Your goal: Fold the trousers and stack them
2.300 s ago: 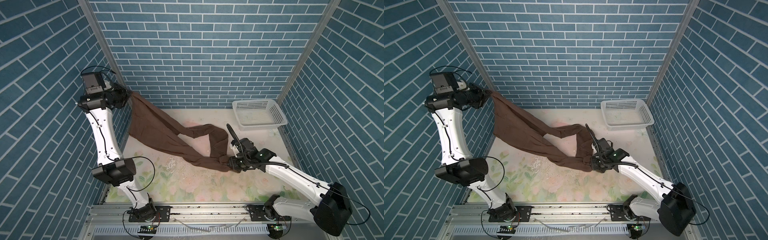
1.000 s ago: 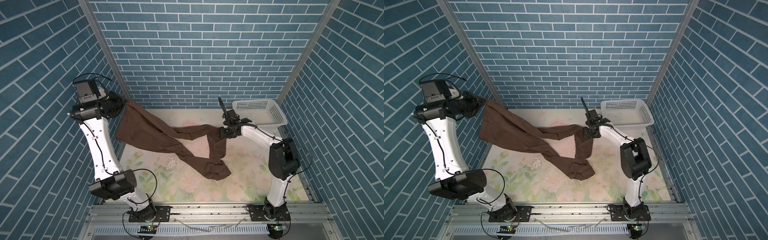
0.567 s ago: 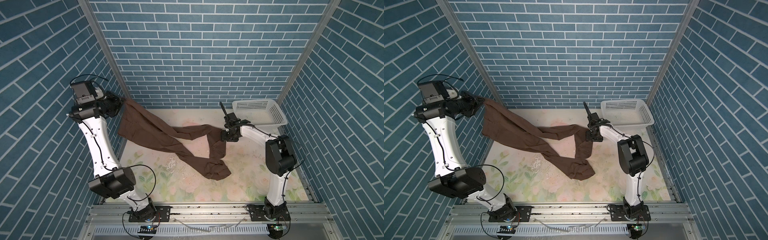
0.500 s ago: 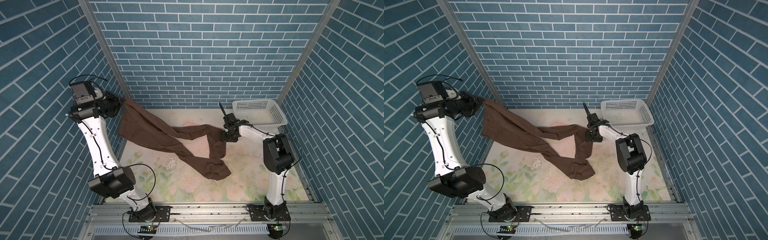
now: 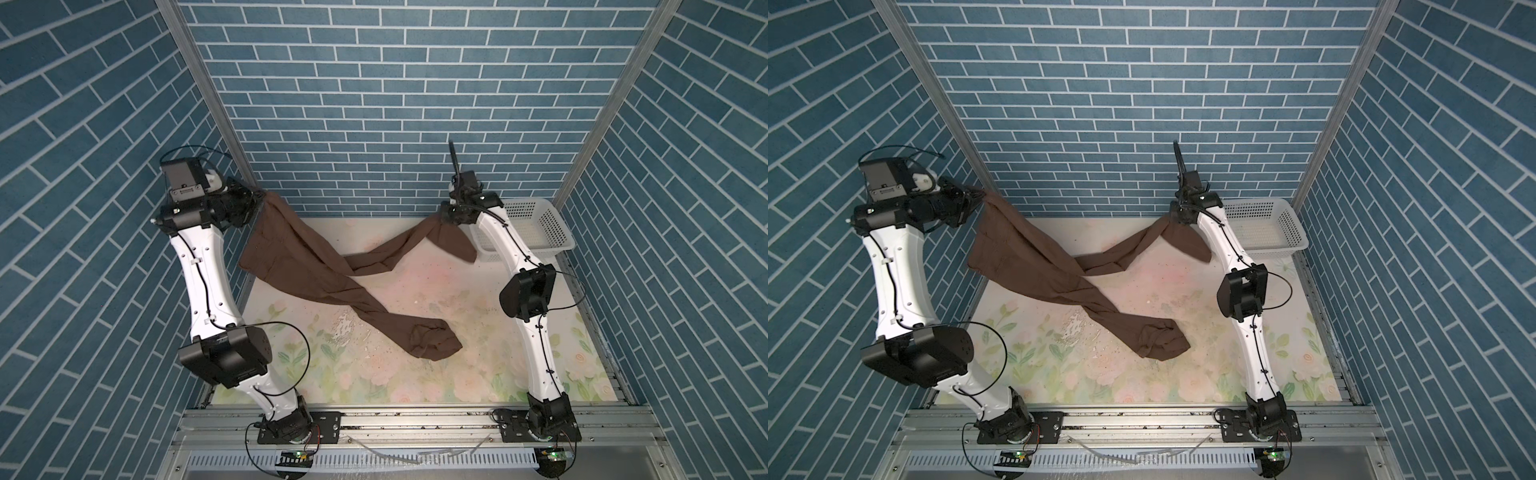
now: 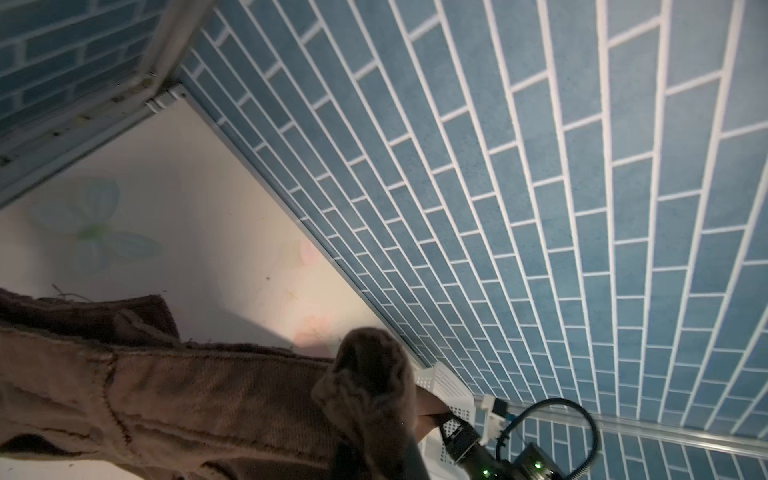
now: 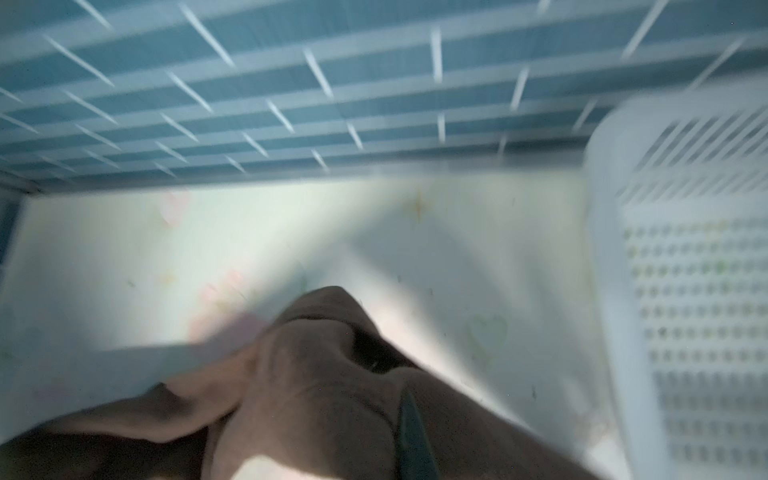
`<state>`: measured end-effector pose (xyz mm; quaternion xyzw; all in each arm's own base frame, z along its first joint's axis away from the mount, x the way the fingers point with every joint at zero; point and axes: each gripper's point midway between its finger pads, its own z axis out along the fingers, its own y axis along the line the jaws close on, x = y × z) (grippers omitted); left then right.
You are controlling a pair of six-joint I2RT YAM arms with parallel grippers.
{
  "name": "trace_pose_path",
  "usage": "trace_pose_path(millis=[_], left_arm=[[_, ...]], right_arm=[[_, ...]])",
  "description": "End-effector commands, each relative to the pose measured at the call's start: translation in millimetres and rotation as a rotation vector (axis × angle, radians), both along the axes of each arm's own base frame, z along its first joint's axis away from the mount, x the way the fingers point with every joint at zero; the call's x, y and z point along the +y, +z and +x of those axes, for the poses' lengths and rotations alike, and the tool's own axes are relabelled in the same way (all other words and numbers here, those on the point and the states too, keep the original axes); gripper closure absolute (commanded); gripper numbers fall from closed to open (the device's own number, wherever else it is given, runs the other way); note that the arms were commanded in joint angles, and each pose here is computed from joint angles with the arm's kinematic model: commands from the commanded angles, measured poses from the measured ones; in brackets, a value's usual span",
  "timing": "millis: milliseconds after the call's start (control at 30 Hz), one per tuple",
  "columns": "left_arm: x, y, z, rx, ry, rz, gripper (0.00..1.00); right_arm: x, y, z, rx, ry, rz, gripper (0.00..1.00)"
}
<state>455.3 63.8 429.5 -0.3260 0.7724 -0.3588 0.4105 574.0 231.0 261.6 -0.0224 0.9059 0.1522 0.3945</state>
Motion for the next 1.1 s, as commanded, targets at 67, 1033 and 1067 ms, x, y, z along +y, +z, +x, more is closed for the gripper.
trace_pose_path(millis=[67, 1033, 1067], left_arm=[[-25.5, 71.7, 25.0, -0.211, -0.058, -0.018, 0.95], [77.2, -68.1, 36.9, -0.009, 0.095, -0.09, 1.0], [72.7, -72.2, 32.0, 0.005, 0.087, -0.089, 1.0]], right_arm=[[-80.3, 202.0, -37.2, -0.405, -0.154, 0.15, 1.0], [-311.1, 24.8, -254.7, -0.057, -0.785, 0.142, 1.0], [-308.6, 21.4, -258.7, -0.048, -0.779, 0.148, 1.0]])
